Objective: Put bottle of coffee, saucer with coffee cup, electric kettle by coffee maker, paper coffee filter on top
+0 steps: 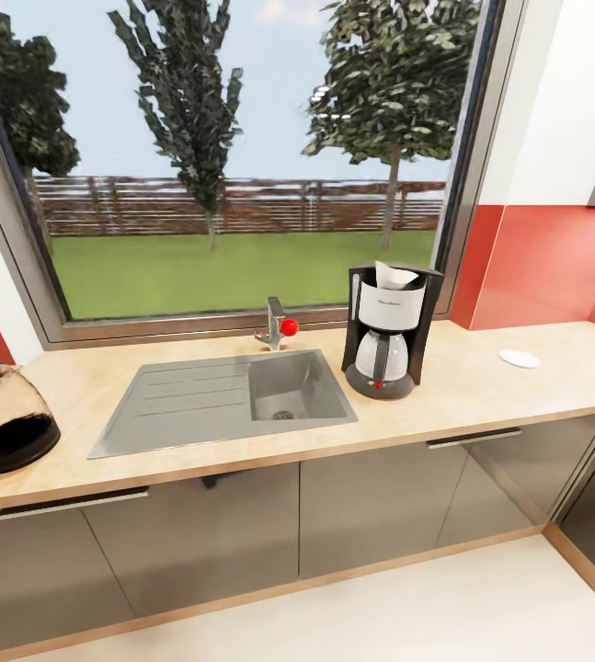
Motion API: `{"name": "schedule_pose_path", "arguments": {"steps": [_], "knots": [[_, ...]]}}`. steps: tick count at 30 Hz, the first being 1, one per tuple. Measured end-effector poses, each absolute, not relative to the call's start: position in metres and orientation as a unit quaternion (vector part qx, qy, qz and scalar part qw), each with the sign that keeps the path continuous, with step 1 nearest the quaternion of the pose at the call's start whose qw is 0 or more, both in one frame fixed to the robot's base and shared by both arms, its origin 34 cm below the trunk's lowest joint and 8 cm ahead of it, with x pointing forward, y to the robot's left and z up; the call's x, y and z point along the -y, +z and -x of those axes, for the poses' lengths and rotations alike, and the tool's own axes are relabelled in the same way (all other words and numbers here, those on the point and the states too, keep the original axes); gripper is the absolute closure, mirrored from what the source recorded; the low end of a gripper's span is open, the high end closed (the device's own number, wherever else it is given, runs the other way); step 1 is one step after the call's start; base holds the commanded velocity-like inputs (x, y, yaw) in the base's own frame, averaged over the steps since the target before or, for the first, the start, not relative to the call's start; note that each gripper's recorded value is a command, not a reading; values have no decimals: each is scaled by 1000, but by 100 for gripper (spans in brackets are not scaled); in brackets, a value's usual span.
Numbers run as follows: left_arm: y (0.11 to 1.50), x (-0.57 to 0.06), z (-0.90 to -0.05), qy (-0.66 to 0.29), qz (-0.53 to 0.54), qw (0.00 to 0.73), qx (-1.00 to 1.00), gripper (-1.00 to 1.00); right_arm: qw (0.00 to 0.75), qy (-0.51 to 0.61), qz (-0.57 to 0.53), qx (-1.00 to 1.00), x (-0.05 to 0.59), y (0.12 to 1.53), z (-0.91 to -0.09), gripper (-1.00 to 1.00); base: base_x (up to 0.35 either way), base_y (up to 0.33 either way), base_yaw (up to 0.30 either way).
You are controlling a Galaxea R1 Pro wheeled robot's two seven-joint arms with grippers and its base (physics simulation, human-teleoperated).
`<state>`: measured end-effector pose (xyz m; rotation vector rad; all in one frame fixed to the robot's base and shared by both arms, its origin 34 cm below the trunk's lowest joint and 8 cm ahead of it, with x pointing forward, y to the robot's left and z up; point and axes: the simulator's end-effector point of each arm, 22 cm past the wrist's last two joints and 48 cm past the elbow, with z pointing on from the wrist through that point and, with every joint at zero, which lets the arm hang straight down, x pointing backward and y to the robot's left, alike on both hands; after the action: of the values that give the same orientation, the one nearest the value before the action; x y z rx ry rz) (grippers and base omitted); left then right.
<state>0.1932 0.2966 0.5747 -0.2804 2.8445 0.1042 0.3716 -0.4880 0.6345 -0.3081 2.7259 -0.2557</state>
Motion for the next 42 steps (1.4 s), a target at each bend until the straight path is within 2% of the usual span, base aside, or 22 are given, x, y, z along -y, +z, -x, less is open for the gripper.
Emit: {"name": "schedule_pose_path", "arguments": {"steps": [14, 30, 42], "knots": [[575, -296, -193, 36, 98, 140, -985, -100, 204, -90, 114, -968, 484, 635, -375, -100, 0, 0, 4], [575, -297, -193, 36, 98, 140, -985, -100, 206, -89, 114, -968, 481, 635, -376, -100, 0, 6, 236], [575, -297, -193, 37, 99, 140, -984, -100, 206, -89, 114, -968, 481, 635, -376, -100, 0, 243, 72]]}}
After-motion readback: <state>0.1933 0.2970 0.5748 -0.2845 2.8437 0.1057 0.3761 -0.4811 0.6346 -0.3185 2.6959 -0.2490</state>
